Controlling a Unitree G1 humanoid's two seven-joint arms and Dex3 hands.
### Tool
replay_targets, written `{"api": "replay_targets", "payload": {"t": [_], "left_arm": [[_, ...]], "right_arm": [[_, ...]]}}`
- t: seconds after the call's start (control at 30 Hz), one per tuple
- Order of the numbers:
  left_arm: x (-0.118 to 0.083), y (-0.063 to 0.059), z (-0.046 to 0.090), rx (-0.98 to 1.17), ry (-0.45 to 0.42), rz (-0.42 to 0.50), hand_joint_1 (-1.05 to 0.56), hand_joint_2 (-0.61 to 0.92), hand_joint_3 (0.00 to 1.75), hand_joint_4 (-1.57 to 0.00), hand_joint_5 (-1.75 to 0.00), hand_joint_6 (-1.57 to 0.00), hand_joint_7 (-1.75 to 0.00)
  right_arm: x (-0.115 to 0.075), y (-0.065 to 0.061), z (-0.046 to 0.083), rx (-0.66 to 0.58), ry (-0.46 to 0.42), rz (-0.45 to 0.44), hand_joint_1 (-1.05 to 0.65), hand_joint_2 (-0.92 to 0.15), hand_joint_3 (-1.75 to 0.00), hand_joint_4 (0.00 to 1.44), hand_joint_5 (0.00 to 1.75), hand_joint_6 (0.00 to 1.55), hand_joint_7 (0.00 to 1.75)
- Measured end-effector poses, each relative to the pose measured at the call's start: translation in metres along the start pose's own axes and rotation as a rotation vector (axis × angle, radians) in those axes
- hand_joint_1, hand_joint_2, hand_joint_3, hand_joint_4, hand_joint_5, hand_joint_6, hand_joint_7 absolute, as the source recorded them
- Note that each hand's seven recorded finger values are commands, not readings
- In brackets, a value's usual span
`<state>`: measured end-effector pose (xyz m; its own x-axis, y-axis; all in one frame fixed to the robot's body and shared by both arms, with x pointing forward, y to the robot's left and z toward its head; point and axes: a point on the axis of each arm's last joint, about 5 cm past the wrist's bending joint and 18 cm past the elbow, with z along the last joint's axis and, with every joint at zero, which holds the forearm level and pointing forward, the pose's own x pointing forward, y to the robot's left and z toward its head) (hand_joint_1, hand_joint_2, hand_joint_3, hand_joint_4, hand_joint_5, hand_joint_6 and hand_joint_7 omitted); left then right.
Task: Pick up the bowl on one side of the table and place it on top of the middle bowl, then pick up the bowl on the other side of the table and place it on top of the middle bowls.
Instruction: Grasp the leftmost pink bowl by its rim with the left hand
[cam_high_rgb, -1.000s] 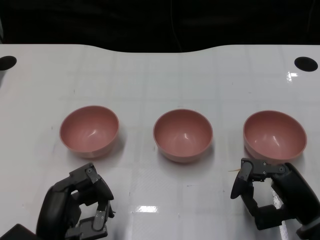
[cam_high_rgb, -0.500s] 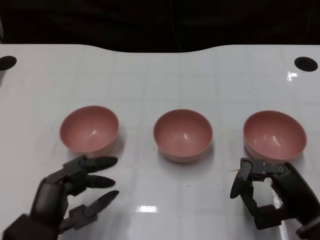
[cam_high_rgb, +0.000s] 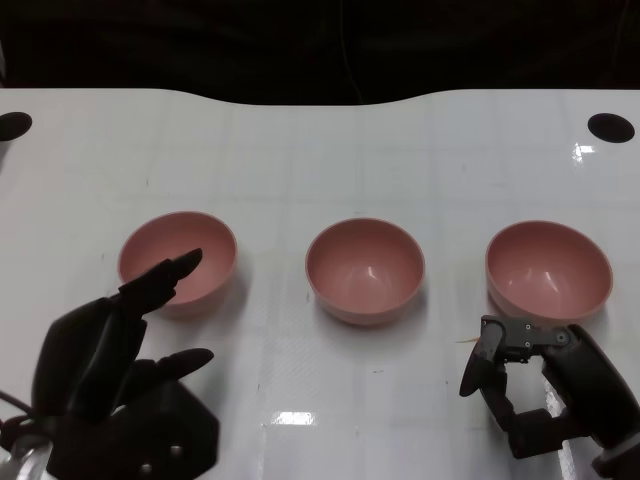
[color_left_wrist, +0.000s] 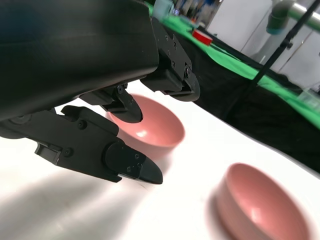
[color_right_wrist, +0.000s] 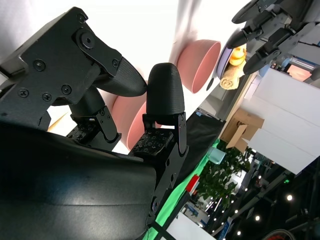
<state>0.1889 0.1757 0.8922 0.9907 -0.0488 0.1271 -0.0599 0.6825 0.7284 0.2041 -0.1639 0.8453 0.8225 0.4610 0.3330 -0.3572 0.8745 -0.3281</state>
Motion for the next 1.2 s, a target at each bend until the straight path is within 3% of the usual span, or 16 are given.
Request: {"api": "replay_targets", "payload": {"t": [0.33, 0.97, 1.2], "left_arm": [[0.028, -0.004, 0.014, 0.404, 0.013, -0.030, -0.48, 0.92, 0.00, -0.49, -0.05, -0.35, 0.00], [0.073, -0.036, 0.013, 0.708, 0.037, -0.191, -0.53, 0.92, 0.03, -0.55, -0.06, -0.43, -0.02], [0.082, -0.045, 0.010, 0.757, 0.096, -0.309, -0.52, 0.92, 0.12, -0.59, -0.07, -0.48, -0.03]], "right_arm": [[-0.001, 0.000, 0.000, 0.001, 0.005, -0.002, -0.11, -0.34, -1.41, 0.85, 1.71, 0.86, 1.33], [-0.003, 0.002, 0.000, -0.008, 0.012, -0.005, -0.12, -0.33, -1.42, 0.86, 1.70, 0.86, 1.31], [-0.002, 0.003, 0.001, -0.014, 0.008, -0.010, -0.13, -0.32, -1.43, 0.85, 1.73, 0.87, 1.31]]}}
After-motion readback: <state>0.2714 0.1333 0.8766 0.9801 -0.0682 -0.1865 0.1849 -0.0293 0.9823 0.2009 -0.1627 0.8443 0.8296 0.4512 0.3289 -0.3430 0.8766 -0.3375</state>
